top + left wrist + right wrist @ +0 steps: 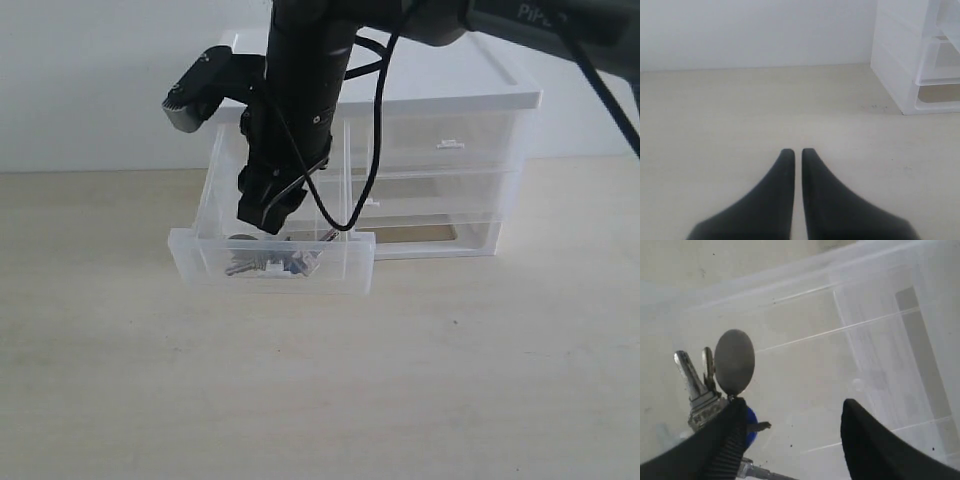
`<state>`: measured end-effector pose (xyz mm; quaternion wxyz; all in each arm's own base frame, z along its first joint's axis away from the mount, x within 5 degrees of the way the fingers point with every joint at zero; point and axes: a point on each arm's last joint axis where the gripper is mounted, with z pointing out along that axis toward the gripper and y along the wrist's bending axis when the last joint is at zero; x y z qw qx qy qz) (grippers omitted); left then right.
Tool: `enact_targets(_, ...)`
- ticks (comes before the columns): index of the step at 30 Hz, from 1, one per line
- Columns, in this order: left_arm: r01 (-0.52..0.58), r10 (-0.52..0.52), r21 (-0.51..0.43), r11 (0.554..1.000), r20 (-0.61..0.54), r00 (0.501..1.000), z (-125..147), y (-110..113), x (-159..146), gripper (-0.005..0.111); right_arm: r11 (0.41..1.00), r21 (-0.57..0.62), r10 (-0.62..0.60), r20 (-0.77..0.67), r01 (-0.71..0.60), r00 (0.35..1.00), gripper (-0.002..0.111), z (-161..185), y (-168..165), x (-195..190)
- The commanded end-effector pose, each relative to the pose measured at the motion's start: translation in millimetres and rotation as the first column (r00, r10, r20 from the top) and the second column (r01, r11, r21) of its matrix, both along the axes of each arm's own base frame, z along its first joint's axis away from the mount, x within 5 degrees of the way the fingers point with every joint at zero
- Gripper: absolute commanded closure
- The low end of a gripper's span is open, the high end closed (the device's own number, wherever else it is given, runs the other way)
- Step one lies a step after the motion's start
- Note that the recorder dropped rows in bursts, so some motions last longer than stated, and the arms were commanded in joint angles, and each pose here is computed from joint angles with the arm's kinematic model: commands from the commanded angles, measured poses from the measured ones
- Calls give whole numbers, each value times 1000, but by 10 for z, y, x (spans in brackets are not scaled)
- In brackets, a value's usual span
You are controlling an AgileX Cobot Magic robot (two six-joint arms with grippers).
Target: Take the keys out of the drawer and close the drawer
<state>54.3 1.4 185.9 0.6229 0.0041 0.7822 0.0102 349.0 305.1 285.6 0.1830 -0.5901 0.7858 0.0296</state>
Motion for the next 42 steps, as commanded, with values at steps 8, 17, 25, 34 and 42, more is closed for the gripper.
enact_targets(8,-4,4,-11,1000,-2,1000,-12,1,-2,102,999,12,39,-30,-39,999,57,-75,36,10)
enact_targets(17,-4,4,-11,1000,-2,1000,-12,1,-2,102,999,21,50,-55,-49,997,57,-147,68,14)
enact_targets(25,-4,4,-11,1000,-2,1000,-12,1,-2,102,997,71,44,-8,-43,999,57,-124,111,53)
enact_targets(34,-4,4,-11,1000,-2,1000,-12,1,-2,102,990,130,64,-66,-56,996,57,-203,197,26)
enact_targets(42,-4,4,-11,1000,-2,1000,-12,1,-2,102,999,-27,38,4,-38,999,107,-395,114,157)
